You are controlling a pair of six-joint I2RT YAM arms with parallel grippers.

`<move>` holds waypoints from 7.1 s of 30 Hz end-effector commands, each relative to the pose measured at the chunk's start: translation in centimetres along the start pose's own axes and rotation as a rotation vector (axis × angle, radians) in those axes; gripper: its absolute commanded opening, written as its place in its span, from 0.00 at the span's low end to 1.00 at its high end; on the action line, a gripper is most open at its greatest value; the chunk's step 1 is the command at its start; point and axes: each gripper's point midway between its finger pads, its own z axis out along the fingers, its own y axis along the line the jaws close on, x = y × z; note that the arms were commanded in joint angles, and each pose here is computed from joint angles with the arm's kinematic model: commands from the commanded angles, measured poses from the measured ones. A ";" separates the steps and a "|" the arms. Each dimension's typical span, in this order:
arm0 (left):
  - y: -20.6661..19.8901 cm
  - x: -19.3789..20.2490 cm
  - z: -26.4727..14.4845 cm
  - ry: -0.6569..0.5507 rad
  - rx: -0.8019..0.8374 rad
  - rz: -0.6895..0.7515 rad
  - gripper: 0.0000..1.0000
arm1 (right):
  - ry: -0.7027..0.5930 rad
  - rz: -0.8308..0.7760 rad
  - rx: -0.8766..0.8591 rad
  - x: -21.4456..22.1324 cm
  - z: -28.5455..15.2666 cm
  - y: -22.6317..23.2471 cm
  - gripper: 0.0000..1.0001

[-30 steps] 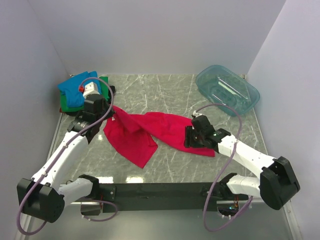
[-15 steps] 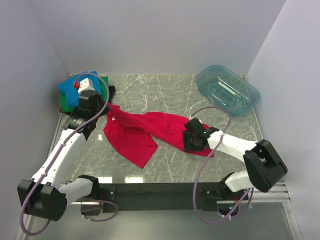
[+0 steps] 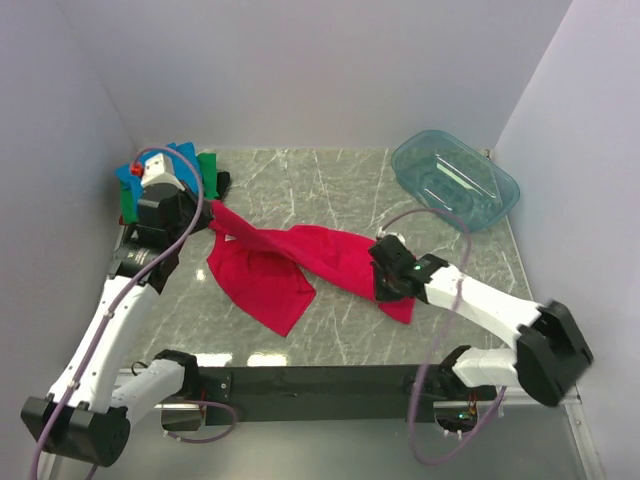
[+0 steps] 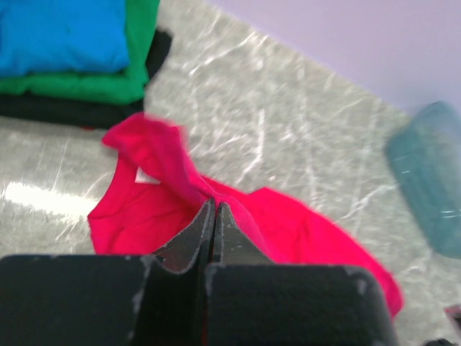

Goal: Fold and stack the t-shirts
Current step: Flatten the tshirt out

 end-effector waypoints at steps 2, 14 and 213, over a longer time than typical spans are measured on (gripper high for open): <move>-2.7 -5.3 -4.5 -0.138 0.116 -0.002 0.00 | -0.149 -0.015 -0.082 -4.2 -8.2 1.8 0.00; -0.9 -5.4 -0.3 -0.138 -0.016 0.014 0.01 | -0.283 0.103 0.090 -18.2 -6.3 -5.0 0.23; 3.3 11.4 -3.0 0.256 0.147 -0.154 0.01 | -0.307 0.144 0.003 -9.2 -7.0 -6.6 0.00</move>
